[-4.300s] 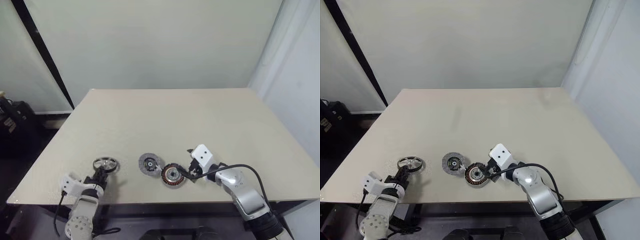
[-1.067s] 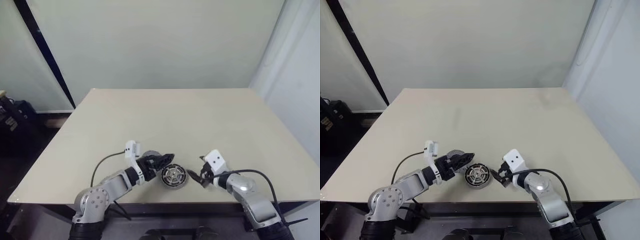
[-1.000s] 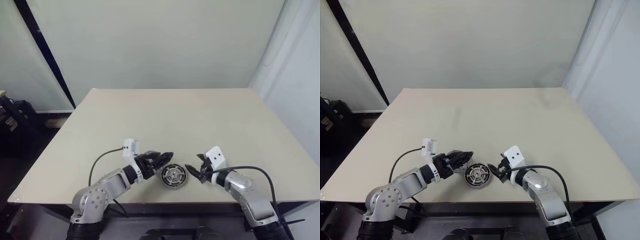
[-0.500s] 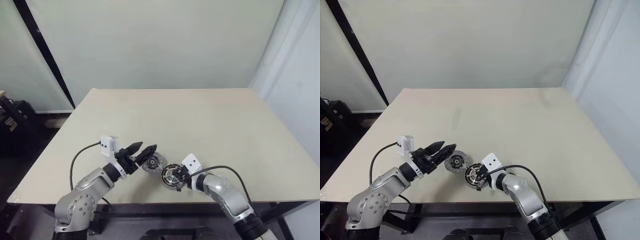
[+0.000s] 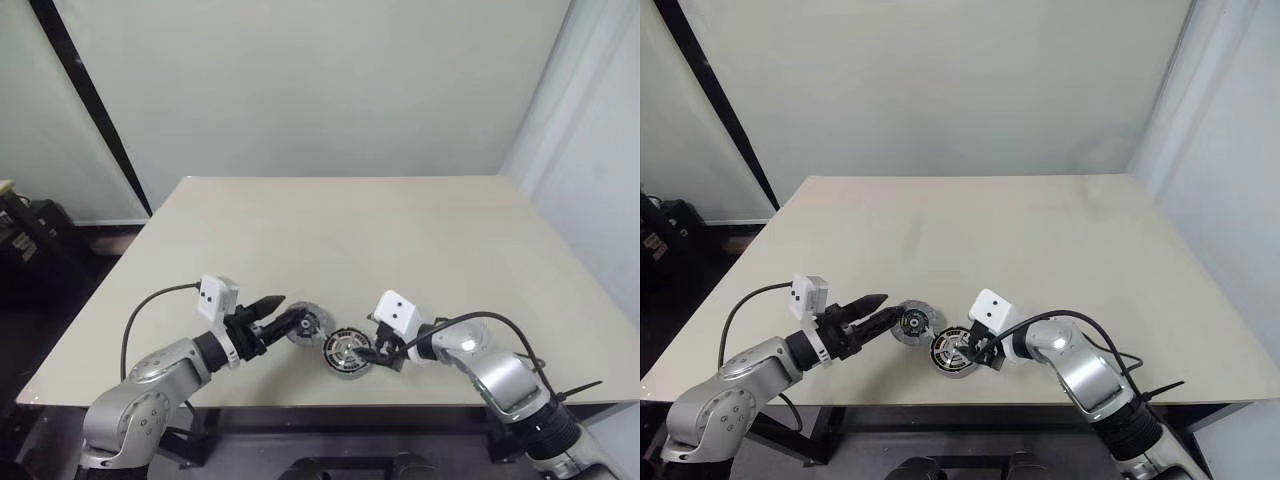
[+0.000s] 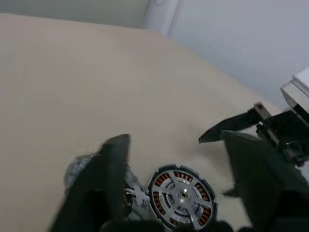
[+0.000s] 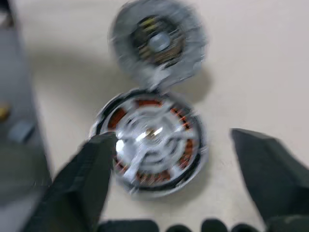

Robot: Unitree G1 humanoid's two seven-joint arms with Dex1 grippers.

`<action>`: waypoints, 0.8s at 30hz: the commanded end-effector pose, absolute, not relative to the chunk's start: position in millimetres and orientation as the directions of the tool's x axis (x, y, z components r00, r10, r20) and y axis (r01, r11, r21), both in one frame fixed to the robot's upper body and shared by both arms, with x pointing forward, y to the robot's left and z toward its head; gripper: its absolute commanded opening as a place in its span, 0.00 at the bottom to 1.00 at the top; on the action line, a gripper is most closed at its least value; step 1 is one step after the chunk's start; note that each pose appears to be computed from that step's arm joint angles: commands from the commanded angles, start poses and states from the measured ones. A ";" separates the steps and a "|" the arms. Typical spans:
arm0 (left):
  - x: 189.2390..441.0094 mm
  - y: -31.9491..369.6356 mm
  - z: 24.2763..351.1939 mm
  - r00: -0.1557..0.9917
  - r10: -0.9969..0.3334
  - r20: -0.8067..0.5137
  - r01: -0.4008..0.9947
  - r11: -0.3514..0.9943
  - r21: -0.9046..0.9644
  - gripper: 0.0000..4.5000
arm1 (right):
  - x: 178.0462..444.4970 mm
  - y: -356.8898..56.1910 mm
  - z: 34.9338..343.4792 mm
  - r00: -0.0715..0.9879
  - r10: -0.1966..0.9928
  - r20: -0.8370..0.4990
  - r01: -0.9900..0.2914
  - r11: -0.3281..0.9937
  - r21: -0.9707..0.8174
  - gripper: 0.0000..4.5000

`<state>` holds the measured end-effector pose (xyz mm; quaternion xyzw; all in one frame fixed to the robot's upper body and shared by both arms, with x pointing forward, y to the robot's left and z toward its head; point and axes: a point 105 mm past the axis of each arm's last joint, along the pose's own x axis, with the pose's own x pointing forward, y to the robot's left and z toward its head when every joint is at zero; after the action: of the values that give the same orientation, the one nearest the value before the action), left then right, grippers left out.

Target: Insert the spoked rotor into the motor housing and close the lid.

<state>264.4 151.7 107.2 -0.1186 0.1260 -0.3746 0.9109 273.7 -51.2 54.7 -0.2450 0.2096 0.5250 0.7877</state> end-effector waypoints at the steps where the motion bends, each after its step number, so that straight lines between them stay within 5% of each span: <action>1: 257.4 146.1 114.7 0.635 -0.753 -0.174 0.714 0.658 -0.240 0.45 | 263.7 -47.1 65.0 0.294 0.720 -0.629 -0.955 0.194 -0.225 0.93; 7: 251.5 149.2 92.6 0.581 -0.729 -0.361 0.729 0.664 -0.168 0.01 | 257.4 -44.8 55.1 0.217 0.653 -0.726 -0.966 0.035 -0.257 0.93; 20: 250.7 148.8 79.3 0.554 -0.699 -0.453 0.735 0.666 -0.128 0.01 | 269.5 -44.1 34.3 0.212 0.556 -0.804 -0.954 -0.062 -0.294 0.93; 24: 252.4 150.4 78.5 0.568 -0.688 -0.451 0.725 0.678 -0.121 0.00 | 271.4 -46.3 27.8 0.214 0.543 -0.812 -0.955 -0.057 -0.290 0.72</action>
<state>247.8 152.4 67.4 0.0247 0.2611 -0.3970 0.8796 265.9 -48.7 21.2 -0.4268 0.2514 0.5843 0.6428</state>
